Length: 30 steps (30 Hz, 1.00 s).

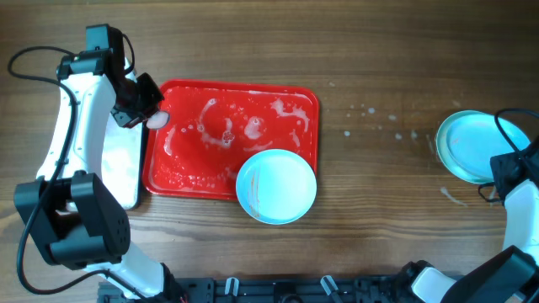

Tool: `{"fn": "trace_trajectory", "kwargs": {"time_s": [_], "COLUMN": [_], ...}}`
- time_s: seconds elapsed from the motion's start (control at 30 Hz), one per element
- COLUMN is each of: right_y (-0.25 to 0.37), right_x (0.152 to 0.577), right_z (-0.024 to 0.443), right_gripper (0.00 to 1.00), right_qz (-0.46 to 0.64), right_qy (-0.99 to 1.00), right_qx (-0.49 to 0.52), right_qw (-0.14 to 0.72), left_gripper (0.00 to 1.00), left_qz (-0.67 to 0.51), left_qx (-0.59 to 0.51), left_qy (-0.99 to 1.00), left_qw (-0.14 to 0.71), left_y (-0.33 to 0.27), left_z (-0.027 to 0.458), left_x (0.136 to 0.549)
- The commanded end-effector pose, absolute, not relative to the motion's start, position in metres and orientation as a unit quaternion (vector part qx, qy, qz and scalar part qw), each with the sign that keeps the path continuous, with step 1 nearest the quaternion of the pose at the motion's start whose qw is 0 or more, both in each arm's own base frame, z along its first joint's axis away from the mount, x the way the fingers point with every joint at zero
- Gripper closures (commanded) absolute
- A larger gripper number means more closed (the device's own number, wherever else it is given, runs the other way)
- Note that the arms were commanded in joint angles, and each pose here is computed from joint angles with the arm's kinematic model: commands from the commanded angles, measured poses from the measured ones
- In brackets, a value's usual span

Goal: Clean dirty plates on tray and stack at the side
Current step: 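Set the plate onto the plate at the right side and release, then move the right gripper to the last plate and grip its rim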

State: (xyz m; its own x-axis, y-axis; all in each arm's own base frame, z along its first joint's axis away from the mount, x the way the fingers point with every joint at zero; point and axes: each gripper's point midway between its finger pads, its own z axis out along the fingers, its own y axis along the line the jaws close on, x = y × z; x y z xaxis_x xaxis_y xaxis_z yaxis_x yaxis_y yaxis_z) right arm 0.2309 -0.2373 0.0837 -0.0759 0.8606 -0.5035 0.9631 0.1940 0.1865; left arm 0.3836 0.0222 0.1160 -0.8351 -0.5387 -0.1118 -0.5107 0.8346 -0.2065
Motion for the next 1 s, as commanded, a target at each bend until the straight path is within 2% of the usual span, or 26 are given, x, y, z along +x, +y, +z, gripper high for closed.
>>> {"fn": "trace_trajectory", "kwargs": {"time_s": [0.0,0.07,0.1,0.2,0.37,0.4,0.47,0.53,0.6,0.73,0.9,0.97], "right_y": [-0.238,-0.231,-0.226,-0.216,-0.182,-0.166,-0.121,-0.070,0.000,0.082,0.144,0.157], "right_x": [0.235,0.249,0.258,0.277,0.308,0.316,0.329,0.336,0.333,0.308,0.262,0.252], "right_z": [0.073,0.070,0.071,0.081,0.140,0.157,0.186,0.194,0.184,0.157,0.115,0.102], "right_gripper": [0.68,0.36,0.29,0.23,0.24,0.28,0.30,0.31,0.34,0.39,0.39,0.40], "right_qz": [-0.091,-0.061,-0.039,0.004,0.060,0.079,0.116,0.159,0.211,0.248,0.223,0.213], "right_qy": [0.731,0.764,0.778,0.798,0.835,0.847,0.871,0.889,0.912,0.937,0.965,0.971], "right_qx": [0.625,0.586,0.565,0.527,0.438,0.404,0.332,0.273,0.209,0.163,0.126,0.106], "right_qw": [0.257,0.263,0.272,0.291,0.327,0.337,0.344,0.332,0.282,0.186,0.052,0.023], "left_gripper": [0.96,0.96,0.96,0.96,0.96,0.96,0.96,0.96,0.96,0.96,0.96,0.96], "left_qz": [-0.089,-0.089,-0.089,-0.089,-0.090,-0.089,-0.089,-0.089,-0.089,-0.089,-0.089,-0.089], "left_qx": [-0.266,-0.266,-0.266,-0.266,-0.266,-0.266,-0.266,-0.266,-0.266,-0.266,-0.266,-0.266], "left_qy": [0.956,0.956,0.956,0.956,0.956,0.956,0.955,0.956,0.956,0.956,0.956,0.956], "left_qw": [0.091,0.091,0.091,0.091,0.091,0.091,0.092,0.092,0.092,0.091,0.092,0.092], "left_y": [0.021,0.021,0.021,0.021,0.021,0.021,0.021,0.021,0.021,0.021,0.021,0.021], "left_z": [0.121,0.121,0.121,0.121,0.121,0.121,0.122,0.121,0.121,0.121,0.121,0.121], "left_x": [0.387,0.387,0.387,0.387,0.387,0.387,0.387,0.387,0.387,0.387,0.387,0.387]}}
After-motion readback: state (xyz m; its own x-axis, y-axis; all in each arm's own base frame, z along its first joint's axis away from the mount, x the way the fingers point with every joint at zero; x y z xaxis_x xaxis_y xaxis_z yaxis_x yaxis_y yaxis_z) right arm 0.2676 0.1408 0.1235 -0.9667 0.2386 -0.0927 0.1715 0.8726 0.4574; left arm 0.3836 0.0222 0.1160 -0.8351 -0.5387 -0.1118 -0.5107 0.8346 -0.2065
